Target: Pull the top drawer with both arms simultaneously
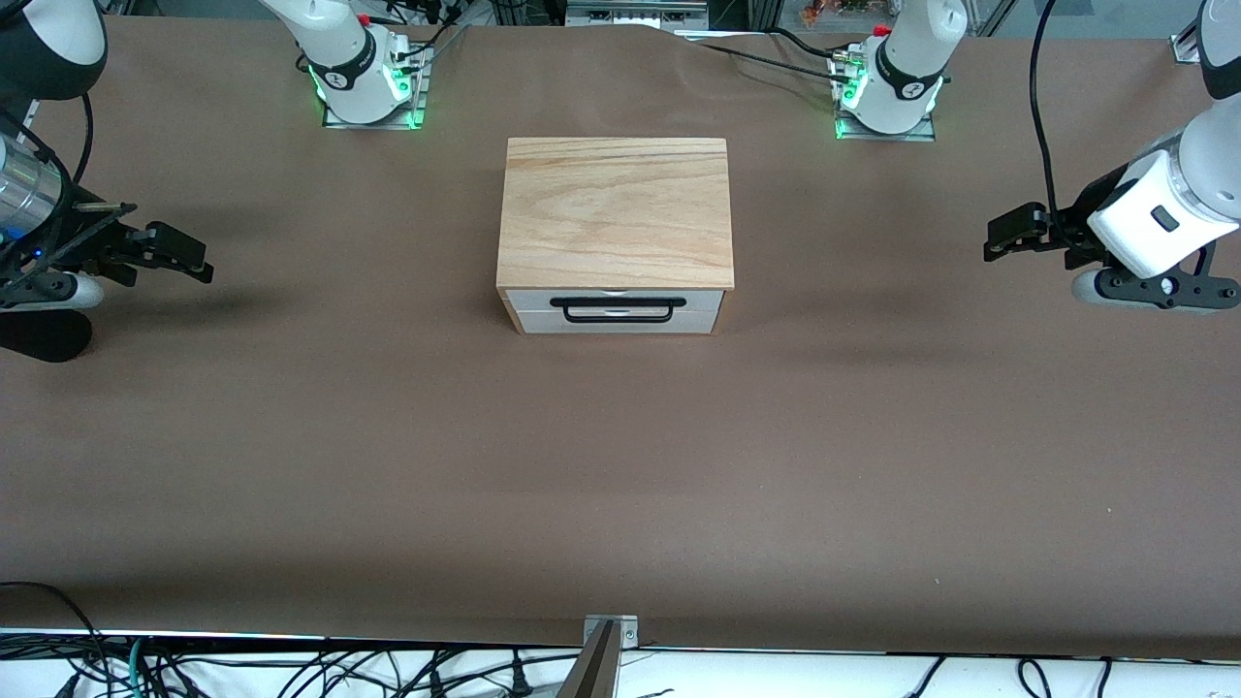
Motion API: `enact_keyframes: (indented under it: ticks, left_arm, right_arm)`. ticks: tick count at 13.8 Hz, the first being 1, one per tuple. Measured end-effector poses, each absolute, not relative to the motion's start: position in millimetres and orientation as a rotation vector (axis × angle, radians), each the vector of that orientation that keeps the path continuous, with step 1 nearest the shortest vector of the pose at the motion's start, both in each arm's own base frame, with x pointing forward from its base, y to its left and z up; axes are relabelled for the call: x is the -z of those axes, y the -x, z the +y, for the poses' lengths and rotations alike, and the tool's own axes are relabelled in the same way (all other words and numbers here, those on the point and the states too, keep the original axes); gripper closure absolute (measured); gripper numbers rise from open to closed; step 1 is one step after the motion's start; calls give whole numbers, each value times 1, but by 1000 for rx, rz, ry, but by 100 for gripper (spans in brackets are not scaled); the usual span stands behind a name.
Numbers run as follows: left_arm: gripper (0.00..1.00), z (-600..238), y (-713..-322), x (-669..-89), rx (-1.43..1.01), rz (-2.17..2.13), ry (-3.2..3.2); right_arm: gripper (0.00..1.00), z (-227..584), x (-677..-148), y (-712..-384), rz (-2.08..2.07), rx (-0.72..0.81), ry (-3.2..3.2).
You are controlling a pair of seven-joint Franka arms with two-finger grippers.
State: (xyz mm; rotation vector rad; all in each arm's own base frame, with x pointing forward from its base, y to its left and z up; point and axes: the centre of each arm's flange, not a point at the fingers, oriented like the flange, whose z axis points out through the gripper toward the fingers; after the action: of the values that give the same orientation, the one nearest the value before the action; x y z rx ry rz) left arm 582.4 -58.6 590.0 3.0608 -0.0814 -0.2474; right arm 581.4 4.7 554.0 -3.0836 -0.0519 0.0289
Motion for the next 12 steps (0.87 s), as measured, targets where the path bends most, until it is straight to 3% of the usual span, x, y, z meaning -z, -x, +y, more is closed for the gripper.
enact_keyframes:
  ticks: [12]
  left_arm:
    - [0,-60,-582,-590,247,-86,-3061]
  right_arm:
    - [0,7,-554,-581,-60,-31,3083]
